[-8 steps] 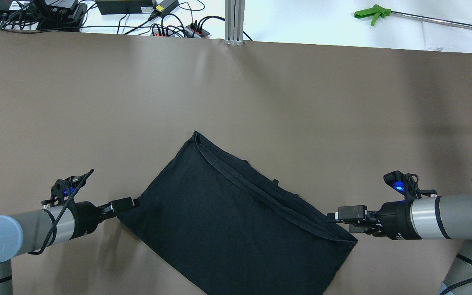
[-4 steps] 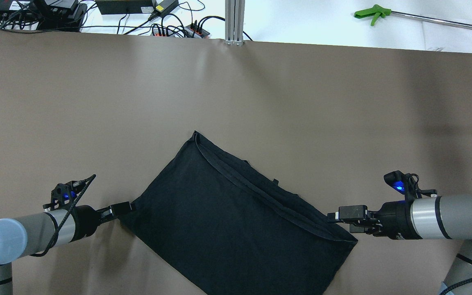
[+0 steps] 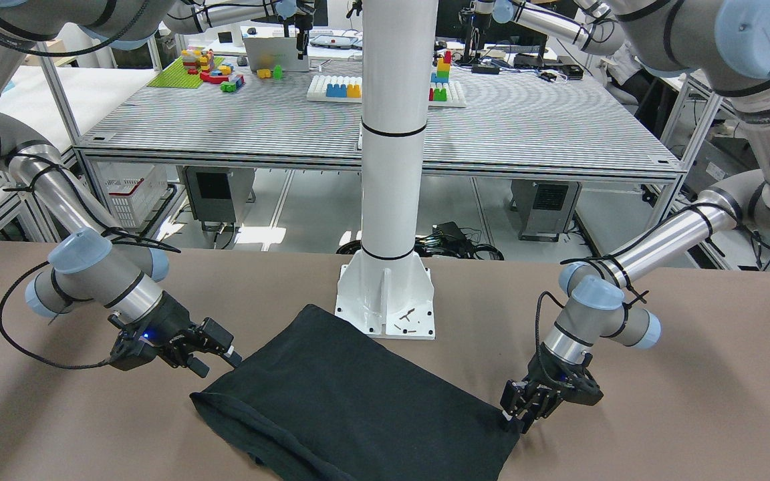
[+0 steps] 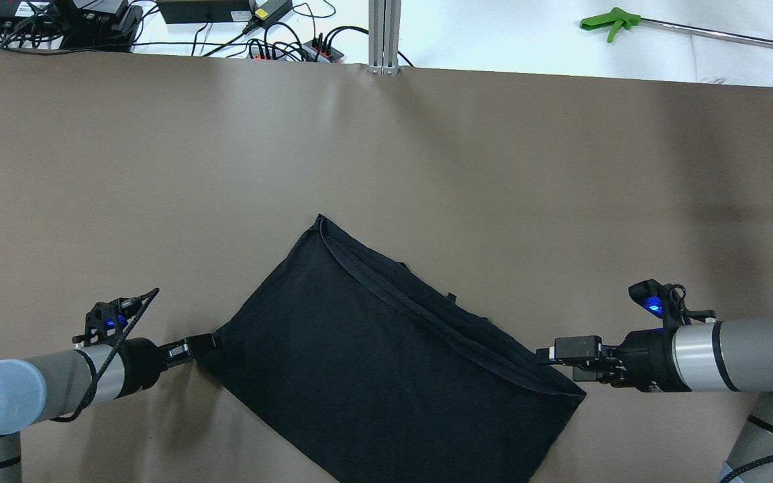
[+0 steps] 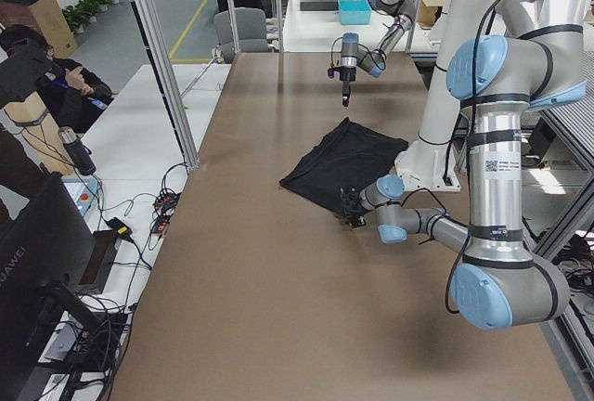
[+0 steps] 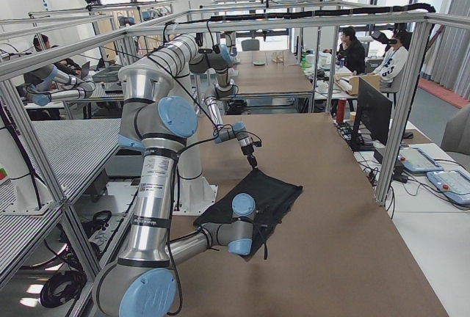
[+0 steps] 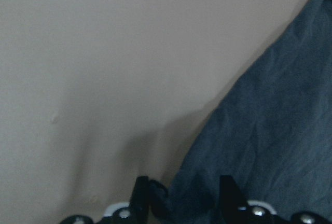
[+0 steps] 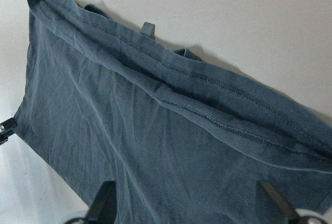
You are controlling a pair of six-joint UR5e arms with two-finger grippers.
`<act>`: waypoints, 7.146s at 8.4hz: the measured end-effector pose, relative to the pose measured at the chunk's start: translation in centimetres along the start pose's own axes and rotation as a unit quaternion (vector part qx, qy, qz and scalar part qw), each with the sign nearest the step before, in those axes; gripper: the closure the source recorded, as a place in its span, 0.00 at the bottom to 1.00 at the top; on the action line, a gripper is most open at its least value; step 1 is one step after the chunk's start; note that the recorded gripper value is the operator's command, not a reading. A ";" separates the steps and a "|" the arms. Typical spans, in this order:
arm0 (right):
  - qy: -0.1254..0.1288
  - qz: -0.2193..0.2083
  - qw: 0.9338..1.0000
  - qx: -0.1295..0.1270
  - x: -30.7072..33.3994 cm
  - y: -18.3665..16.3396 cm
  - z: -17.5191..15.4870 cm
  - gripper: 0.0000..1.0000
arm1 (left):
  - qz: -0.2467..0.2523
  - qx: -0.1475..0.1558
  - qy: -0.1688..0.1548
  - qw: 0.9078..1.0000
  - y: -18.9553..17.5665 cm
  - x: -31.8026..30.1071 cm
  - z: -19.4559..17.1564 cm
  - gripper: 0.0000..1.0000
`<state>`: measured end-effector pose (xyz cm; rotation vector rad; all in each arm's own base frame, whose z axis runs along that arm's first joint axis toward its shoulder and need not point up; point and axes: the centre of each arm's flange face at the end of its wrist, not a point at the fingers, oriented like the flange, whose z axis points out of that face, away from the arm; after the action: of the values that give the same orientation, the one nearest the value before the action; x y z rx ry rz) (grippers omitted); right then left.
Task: Fold clothes
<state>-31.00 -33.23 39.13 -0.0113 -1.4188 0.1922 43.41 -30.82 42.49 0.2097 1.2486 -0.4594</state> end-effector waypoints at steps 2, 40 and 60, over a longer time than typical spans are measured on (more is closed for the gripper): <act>0.000 0.000 1.000 0.000 0.0 0.0 0.0 0.06 | 0.003 -0.005 0.002 1.000 0.9 0.2 0.1 1.00; 0.265 -0.180 0.921 0.221 -18.2 -19.0 12.8 0.08 | 0.124 0.113 -0.054 0.984 -28.7 20.3 4.5 0.05; 0.371 -0.238 0.857 0.266 -15.9 -26.2 24.0 0.90 | 0.127 0.112 -0.057 0.984 -28.5 19.7 5.8 0.05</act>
<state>-53.52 -63.85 30.43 0.6571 -0.5254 0.1377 40.45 -62.87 28.41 0.5206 1.0402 -0.3847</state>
